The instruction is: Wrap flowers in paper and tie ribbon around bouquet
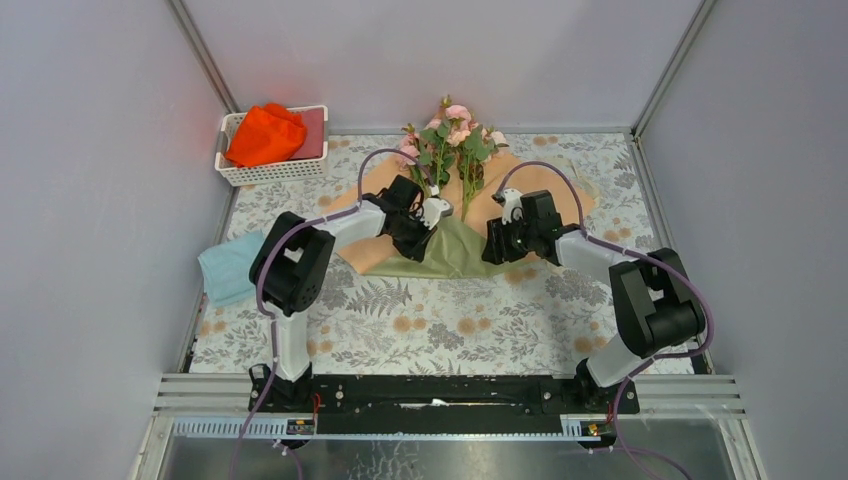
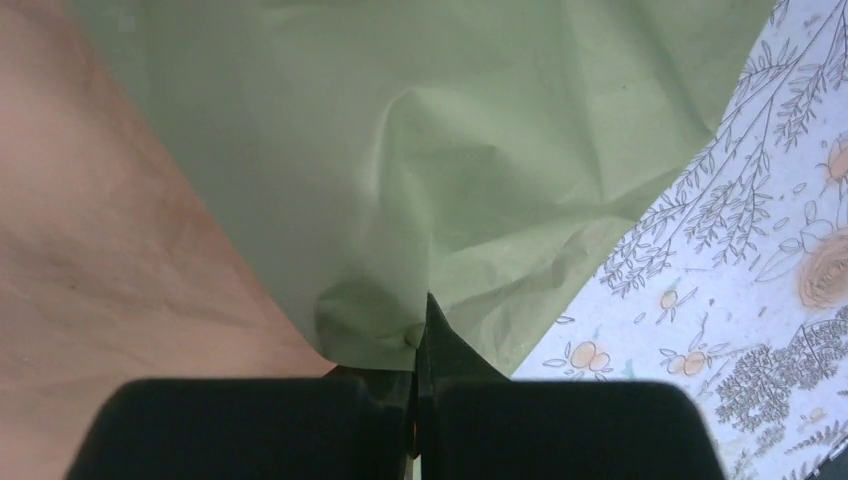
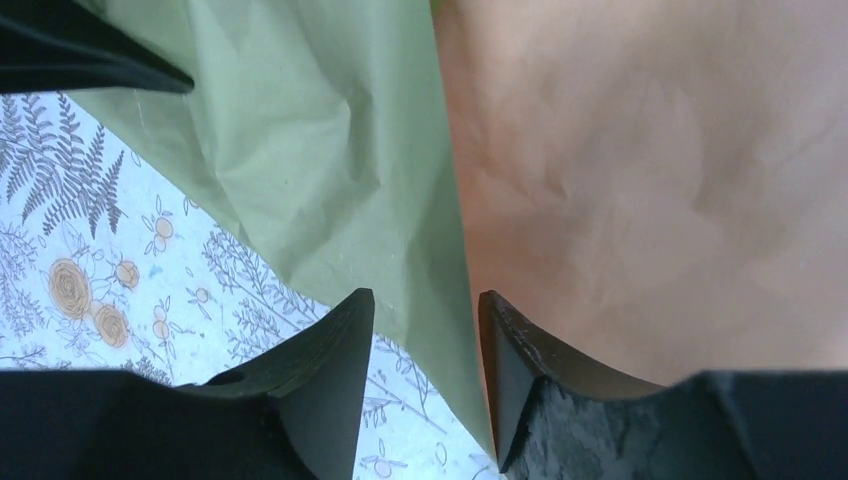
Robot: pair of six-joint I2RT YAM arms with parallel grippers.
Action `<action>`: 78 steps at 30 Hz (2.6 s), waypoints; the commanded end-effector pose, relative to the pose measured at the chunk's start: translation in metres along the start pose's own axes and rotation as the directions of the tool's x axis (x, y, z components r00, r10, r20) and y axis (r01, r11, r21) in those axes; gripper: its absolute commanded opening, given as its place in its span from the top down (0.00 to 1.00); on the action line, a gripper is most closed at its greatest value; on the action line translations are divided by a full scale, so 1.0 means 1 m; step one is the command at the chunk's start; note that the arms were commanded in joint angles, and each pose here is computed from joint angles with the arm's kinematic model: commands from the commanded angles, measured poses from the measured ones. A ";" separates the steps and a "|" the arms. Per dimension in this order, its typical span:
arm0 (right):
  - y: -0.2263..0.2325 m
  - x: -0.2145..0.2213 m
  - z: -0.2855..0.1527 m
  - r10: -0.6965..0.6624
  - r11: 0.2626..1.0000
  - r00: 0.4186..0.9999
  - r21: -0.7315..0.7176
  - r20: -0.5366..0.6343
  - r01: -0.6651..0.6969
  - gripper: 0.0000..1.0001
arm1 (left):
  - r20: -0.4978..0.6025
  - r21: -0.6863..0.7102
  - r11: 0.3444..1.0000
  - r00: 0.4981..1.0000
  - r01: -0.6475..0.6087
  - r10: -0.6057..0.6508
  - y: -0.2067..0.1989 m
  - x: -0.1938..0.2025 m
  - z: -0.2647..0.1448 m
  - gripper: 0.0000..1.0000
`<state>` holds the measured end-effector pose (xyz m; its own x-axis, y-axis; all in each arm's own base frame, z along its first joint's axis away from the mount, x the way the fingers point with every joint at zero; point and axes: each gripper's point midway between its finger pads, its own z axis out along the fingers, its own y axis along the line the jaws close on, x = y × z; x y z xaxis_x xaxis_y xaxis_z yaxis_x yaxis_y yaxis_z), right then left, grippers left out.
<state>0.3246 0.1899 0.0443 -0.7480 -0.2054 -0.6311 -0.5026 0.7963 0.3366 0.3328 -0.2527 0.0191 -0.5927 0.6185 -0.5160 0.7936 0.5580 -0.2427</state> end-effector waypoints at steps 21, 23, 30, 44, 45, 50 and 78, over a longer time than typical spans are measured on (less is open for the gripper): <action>-0.045 0.018 -0.014 0.181 0.973 0.983 0.148 -0.021 -0.176 1.00 | -0.078 -0.360 0.929 0.995 -0.087 0.063 0.065 -0.027 -0.042 0.30; -0.044 0.016 -0.013 0.183 0.974 0.983 0.139 -0.029 -0.177 0.99 | -0.074 -0.438 0.895 0.996 -0.081 0.054 0.071 -0.041 -0.070 0.26; -0.043 0.015 -0.008 0.196 0.974 0.979 0.125 -0.057 -0.188 0.96 | 0.018 -0.198 0.961 0.980 -0.193 0.200 -0.025 -0.060 -0.083 0.40; -0.062 -0.002 -0.030 0.207 0.941 0.977 0.284 -0.046 -0.185 0.79 | -0.222 -0.124 0.984 0.970 -0.131 0.101 -0.009 0.032 0.009 0.69; -0.068 -0.006 -0.039 0.220 0.918 0.975 0.345 -0.040 -0.193 0.77 | -0.227 -0.117 0.985 0.969 -0.124 0.095 -0.010 0.037 0.011 0.69; -0.062 -0.043 -0.074 0.155 0.811 0.988 0.570 0.005 -0.130 0.77 | -0.218 -0.093 0.990 0.972 -0.106 0.083 -0.016 0.043 0.011 0.69; -0.030 0.082 -0.013 0.683 0.729 0.713 0.201 -0.157 -0.654 1.00 | -0.468 -0.191 0.982 0.880 -0.012 -0.080 0.018 0.196 -0.067 0.69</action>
<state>0.2911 0.1566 0.0070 -0.9395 0.3092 -0.1472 0.1658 0.7868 0.5945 0.2972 -0.1633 0.0074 -0.5648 0.7224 -0.3989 0.7925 0.6097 -0.0178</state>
